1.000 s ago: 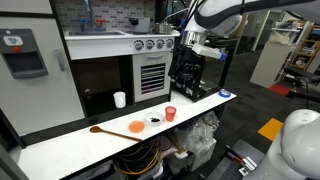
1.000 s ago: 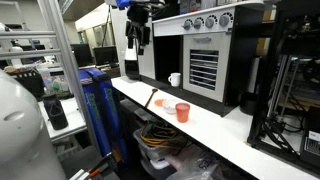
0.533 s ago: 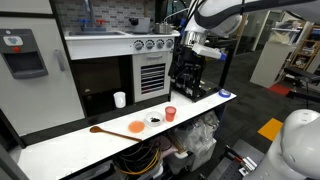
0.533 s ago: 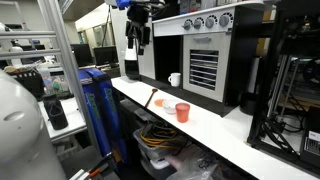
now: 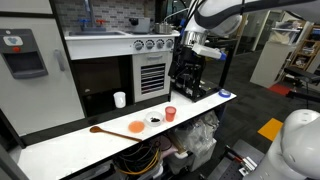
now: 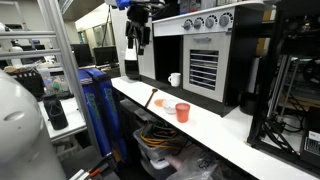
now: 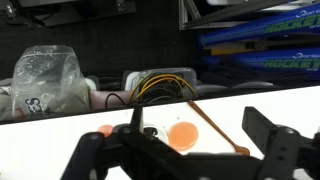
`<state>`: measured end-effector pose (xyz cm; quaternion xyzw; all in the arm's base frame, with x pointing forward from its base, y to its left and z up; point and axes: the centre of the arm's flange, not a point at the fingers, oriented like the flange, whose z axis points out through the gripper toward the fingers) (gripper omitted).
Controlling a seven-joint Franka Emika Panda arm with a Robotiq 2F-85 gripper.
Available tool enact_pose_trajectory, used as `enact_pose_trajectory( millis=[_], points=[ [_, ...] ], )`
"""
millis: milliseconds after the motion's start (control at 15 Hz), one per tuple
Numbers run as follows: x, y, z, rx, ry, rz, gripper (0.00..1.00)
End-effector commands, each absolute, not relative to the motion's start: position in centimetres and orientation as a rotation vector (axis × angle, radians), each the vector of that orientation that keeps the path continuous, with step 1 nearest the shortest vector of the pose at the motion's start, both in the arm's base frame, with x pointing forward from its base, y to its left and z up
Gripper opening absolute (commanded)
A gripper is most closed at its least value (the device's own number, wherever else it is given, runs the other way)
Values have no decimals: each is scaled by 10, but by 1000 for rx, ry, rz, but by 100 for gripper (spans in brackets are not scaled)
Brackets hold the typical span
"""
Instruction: Use the wooden spoon to mix the contents of the white bowl
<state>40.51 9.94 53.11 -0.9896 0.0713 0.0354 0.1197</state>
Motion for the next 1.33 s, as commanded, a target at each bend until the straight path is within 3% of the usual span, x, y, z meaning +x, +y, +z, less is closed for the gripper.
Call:
enact_pose_trajectory(
  millis=[0,533,1267],
  points=[
    [405,99,531,-2892,208,103,100],
    [440,109,518,-2863,-61,-92,100],
    [491,217,414,-2854,-713,-100,100]
  ],
)
